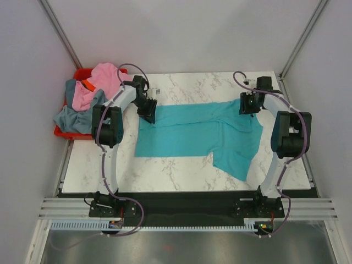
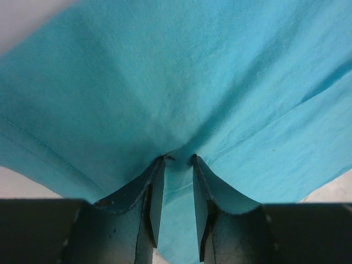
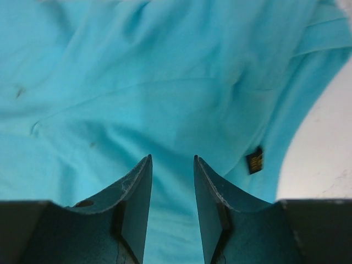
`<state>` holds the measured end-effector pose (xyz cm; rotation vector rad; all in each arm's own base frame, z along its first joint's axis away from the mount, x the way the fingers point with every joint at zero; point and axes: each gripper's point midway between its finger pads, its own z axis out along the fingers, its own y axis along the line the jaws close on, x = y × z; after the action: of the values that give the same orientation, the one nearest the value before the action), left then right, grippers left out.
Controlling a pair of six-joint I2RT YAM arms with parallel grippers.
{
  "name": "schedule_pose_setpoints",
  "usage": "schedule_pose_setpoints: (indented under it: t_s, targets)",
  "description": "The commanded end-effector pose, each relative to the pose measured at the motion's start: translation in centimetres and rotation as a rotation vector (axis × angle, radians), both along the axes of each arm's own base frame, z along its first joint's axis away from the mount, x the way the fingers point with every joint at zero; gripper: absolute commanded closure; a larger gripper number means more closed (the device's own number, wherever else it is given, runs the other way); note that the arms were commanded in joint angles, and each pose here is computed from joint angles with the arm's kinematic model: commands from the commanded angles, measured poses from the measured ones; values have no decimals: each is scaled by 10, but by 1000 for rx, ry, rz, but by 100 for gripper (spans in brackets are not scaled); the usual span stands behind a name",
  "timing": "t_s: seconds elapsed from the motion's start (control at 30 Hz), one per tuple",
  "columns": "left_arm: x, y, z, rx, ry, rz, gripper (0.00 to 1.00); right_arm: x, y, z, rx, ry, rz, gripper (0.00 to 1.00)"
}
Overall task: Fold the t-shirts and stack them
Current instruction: Fold the tshirt
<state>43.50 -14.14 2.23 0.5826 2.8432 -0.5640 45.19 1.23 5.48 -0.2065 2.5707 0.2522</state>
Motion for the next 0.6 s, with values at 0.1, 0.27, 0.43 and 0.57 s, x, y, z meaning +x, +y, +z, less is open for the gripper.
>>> schedule_pose_setpoints:
  t_s: [0.1,0.27,0.43,0.57]
  targets:
    - [16,9,-5,65,-33,16,64,38,-12,-25,82,17,-83,56]
    - [21,14,-12,95,-37,18,64,43,-11,-45,94,51,-88,56]
    - [37,17,-21,127,-64,19,63,46,-15,-62,82,76,-100,55]
    - [52,18,-29,150,-91,14,62,58,-25,-63,63,60,-121,55]
